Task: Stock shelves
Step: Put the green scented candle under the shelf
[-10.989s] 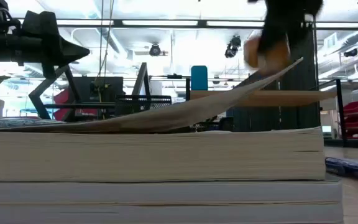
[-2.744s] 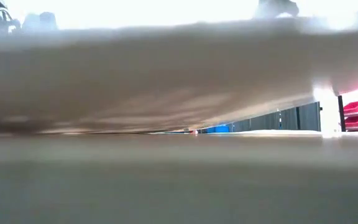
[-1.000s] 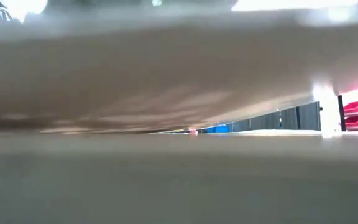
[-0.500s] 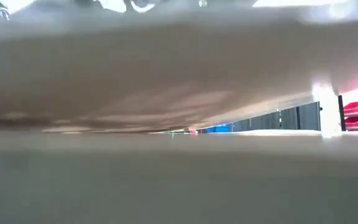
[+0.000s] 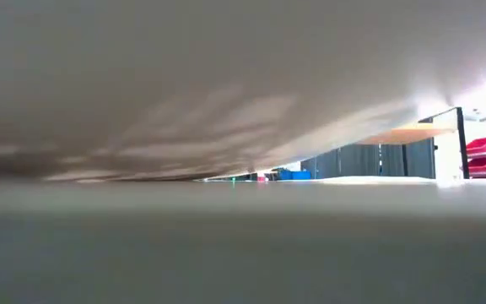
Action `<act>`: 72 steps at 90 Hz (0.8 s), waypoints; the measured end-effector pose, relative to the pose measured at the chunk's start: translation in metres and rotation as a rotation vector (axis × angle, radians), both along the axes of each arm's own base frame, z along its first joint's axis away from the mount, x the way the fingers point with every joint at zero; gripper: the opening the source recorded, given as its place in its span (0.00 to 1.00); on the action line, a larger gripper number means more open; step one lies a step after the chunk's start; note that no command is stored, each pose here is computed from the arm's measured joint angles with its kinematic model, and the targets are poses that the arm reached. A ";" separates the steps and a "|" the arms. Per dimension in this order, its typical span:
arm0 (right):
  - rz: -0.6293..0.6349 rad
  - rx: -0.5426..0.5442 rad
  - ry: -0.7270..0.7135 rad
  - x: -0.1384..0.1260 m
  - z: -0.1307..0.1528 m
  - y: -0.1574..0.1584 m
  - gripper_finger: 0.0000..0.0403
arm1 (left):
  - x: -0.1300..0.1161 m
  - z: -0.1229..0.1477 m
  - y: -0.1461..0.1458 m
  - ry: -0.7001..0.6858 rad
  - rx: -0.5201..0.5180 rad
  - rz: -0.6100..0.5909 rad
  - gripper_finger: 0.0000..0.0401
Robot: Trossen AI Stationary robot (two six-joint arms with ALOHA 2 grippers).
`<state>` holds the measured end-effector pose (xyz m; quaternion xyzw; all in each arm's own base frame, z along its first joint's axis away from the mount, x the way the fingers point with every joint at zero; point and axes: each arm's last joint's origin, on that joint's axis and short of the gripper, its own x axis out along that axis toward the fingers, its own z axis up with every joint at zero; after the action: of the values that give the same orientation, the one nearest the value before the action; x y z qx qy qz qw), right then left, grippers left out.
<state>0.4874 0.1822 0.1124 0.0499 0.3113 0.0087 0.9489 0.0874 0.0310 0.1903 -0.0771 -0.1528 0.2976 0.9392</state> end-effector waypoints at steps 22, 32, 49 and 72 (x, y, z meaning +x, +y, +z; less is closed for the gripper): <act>-0.026 -0.071 0.004 -0.018 0.072 -0.008 0.64 | 0.000 0.000 0.000 0.000 0.000 0.000 0.00; -0.072 -0.203 0.099 -0.042 0.108 -0.020 0.64 | 0.000 0.000 0.000 0.001 0.000 0.000 0.00; -0.258 -0.349 0.260 -0.095 0.138 -0.055 0.64 | 0.000 0.000 0.000 0.001 0.000 0.000 0.00; -0.607 -0.089 0.197 -0.164 0.061 -0.094 0.64 | 0.000 0.000 0.000 0.000 0.000 0.000 0.00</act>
<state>0.3232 0.0885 0.1733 0.0996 0.3725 -0.2931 0.8749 0.0874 0.0310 0.1903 -0.0770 -0.1528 0.2976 0.9392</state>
